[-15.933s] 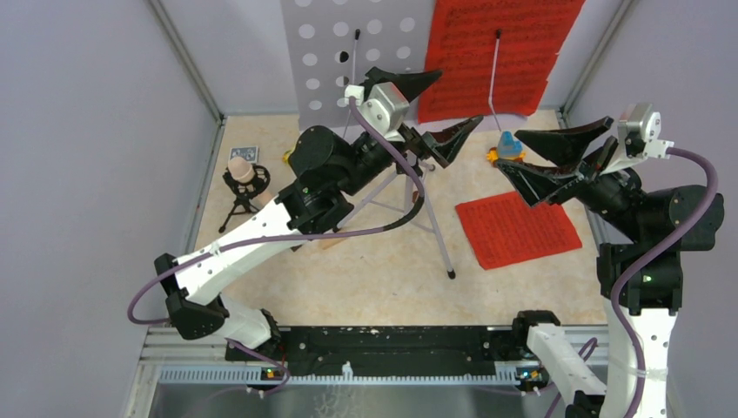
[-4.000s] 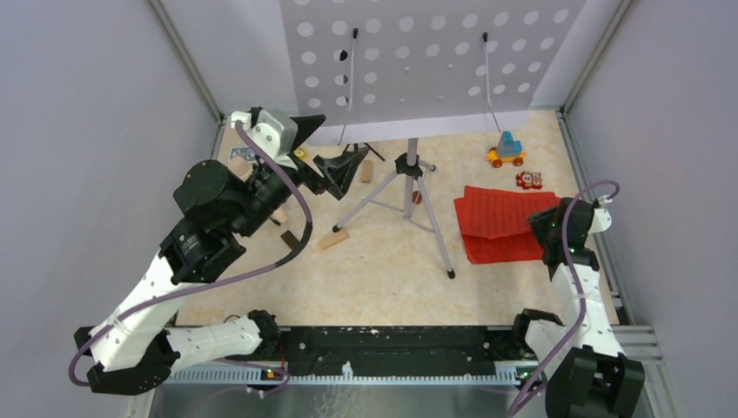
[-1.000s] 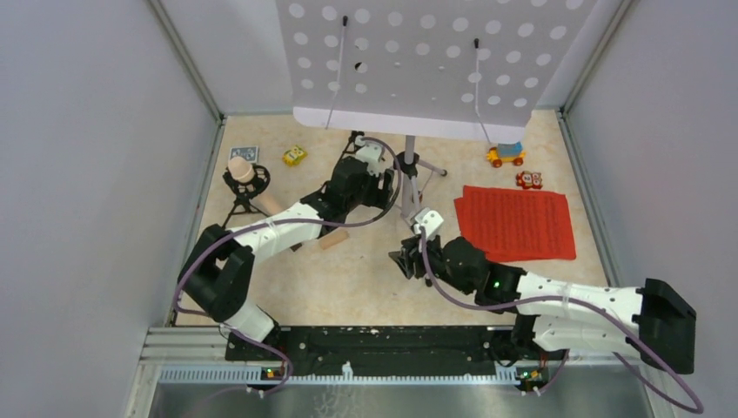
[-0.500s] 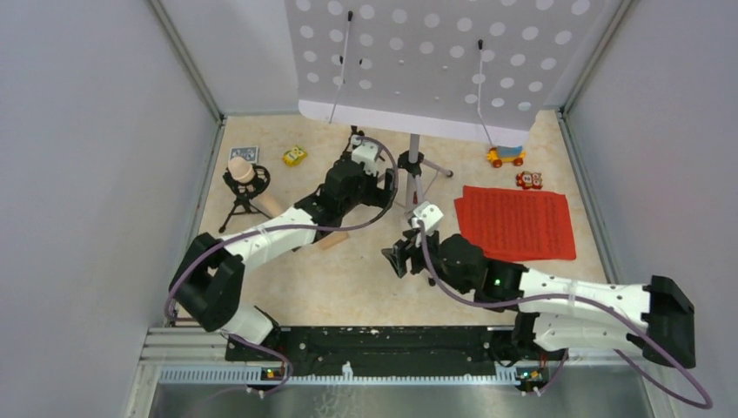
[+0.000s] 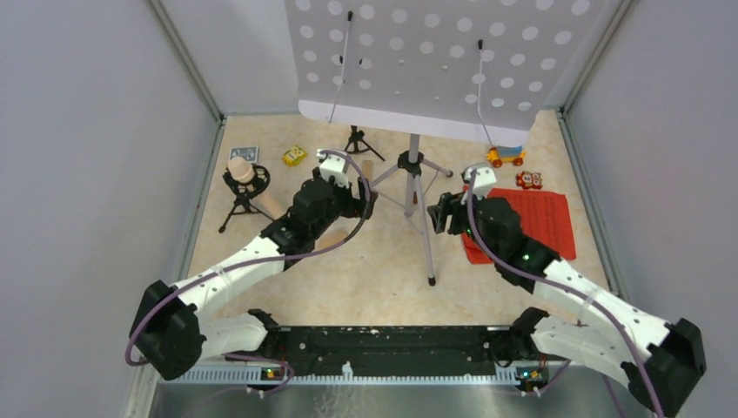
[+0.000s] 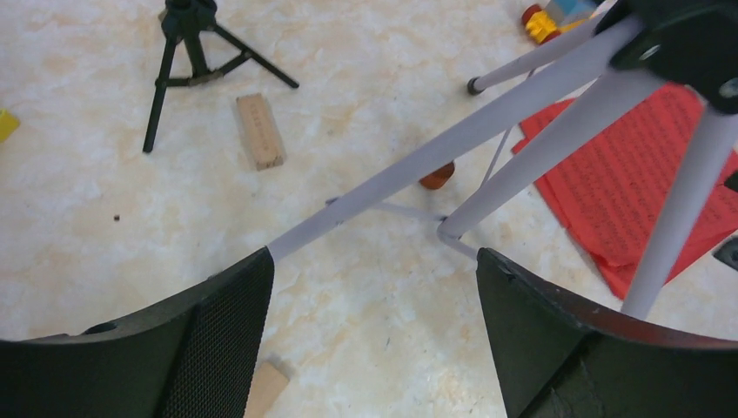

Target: Pack up the instrument practice props

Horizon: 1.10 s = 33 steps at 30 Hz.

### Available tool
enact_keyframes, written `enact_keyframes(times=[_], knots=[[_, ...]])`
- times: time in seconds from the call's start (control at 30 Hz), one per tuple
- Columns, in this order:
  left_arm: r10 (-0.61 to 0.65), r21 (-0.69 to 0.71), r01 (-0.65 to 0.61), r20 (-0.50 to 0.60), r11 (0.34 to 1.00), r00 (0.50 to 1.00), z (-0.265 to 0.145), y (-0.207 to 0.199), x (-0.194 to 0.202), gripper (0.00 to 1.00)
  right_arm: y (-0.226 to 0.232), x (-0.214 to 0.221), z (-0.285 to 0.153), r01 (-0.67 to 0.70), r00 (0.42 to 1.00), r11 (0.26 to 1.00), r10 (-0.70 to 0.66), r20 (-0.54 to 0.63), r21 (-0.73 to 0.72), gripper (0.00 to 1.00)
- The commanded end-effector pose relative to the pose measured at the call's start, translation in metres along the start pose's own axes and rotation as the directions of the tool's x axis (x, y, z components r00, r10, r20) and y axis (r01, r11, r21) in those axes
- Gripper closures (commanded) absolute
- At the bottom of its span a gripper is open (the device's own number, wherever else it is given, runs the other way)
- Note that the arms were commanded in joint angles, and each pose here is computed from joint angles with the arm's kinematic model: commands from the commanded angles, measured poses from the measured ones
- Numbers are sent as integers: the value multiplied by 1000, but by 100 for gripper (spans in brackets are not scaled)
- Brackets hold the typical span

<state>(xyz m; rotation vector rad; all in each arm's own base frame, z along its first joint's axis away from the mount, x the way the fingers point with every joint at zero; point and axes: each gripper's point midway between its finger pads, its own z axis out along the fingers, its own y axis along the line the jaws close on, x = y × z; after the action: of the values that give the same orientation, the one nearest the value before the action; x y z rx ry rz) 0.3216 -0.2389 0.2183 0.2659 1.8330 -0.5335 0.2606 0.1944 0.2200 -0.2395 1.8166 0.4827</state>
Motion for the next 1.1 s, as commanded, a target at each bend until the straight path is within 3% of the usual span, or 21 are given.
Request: enact_keyframes(times=[0.0,0.17,0.37,0.67,1.07], knots=[[-69,-81,65,-42,995,997,-1,16,25,13,-3,-2,23,-35,998,999,35,-50,9,37],[-94,-109,85,-76,990,993,6,21,43,18,-13,-5,38,-73,997,996,75,-35,49,39],[-46,-145,33,-91,989,995,35,30,40,21,31,17,44,-14,996,973,-6,-84,-229,40],[-13,-157,-3,-103,988,995,77,38,25,26,78,28,29,41,991,883,-96,-96,-468,41],[63,-42,-67,-105,997,993,100,28,11,28,139,50,10,77,985,845,-146,-89,-529,41]])
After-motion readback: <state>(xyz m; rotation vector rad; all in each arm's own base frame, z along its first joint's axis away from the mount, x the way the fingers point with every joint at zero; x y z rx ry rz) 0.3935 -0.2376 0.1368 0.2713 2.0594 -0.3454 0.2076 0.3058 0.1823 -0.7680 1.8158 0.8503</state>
